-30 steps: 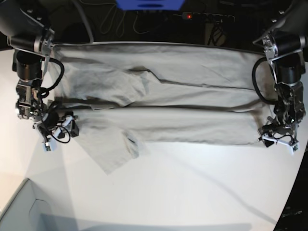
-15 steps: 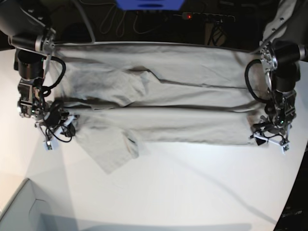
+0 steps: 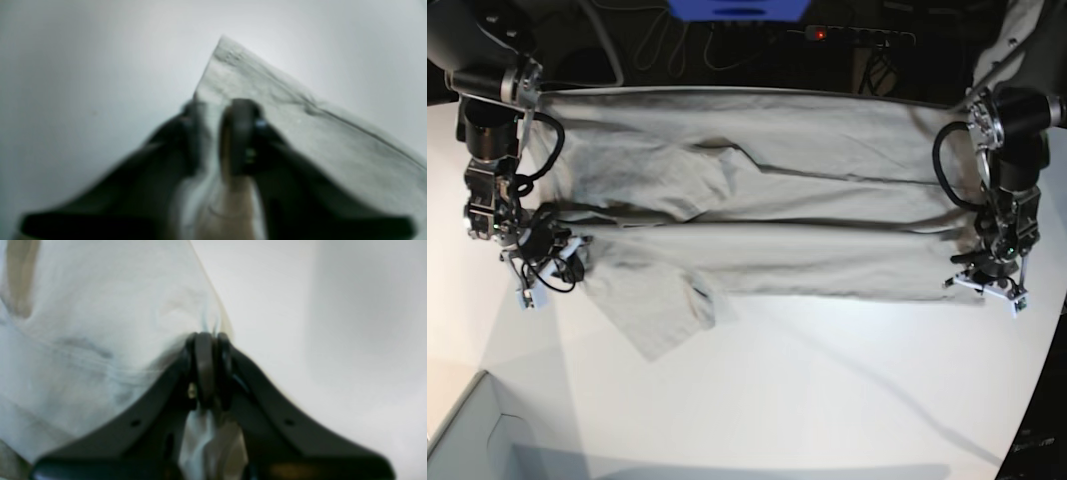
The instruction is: Layout the t-shirt on the table in an organized manner, then fold the t-shirt properly
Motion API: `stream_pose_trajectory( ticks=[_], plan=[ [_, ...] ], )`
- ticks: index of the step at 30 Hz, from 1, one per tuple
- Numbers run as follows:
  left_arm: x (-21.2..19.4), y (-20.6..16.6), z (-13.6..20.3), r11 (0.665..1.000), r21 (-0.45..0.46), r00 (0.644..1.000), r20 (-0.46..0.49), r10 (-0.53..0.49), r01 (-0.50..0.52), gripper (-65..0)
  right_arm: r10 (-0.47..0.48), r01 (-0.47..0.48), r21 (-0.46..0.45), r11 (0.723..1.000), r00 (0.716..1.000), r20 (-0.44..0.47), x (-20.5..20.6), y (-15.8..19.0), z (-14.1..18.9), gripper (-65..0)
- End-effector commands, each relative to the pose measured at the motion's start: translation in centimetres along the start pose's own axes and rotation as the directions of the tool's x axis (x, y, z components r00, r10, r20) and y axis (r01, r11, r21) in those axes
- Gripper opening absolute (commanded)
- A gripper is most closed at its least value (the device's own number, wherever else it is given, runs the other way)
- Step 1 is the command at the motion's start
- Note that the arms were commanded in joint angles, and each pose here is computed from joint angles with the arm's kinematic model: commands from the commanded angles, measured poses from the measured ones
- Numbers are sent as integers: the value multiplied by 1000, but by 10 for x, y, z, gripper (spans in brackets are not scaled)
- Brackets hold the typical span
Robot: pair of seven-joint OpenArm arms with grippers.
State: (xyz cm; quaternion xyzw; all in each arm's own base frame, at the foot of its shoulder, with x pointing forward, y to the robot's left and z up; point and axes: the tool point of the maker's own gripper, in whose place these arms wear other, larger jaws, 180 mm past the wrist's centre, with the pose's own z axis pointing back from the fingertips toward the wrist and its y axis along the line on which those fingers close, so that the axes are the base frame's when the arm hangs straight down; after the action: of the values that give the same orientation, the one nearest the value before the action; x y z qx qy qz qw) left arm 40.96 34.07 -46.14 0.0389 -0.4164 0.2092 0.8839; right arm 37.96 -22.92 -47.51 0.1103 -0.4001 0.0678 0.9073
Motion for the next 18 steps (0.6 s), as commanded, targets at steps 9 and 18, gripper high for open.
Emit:
stream_pose_trajectory(
  ticks=[9,18],
  plan=[
    [74,-21,-2,999,-36,992,125,28,-24,-650,58,-57,-20,998,998,40,58,-9,-6,-650],
    [100,-31,-1,998,-55,985,166,48,-39,-650,131,-121,-68,990,977,166,129,-23,8,-650]
  ],
)
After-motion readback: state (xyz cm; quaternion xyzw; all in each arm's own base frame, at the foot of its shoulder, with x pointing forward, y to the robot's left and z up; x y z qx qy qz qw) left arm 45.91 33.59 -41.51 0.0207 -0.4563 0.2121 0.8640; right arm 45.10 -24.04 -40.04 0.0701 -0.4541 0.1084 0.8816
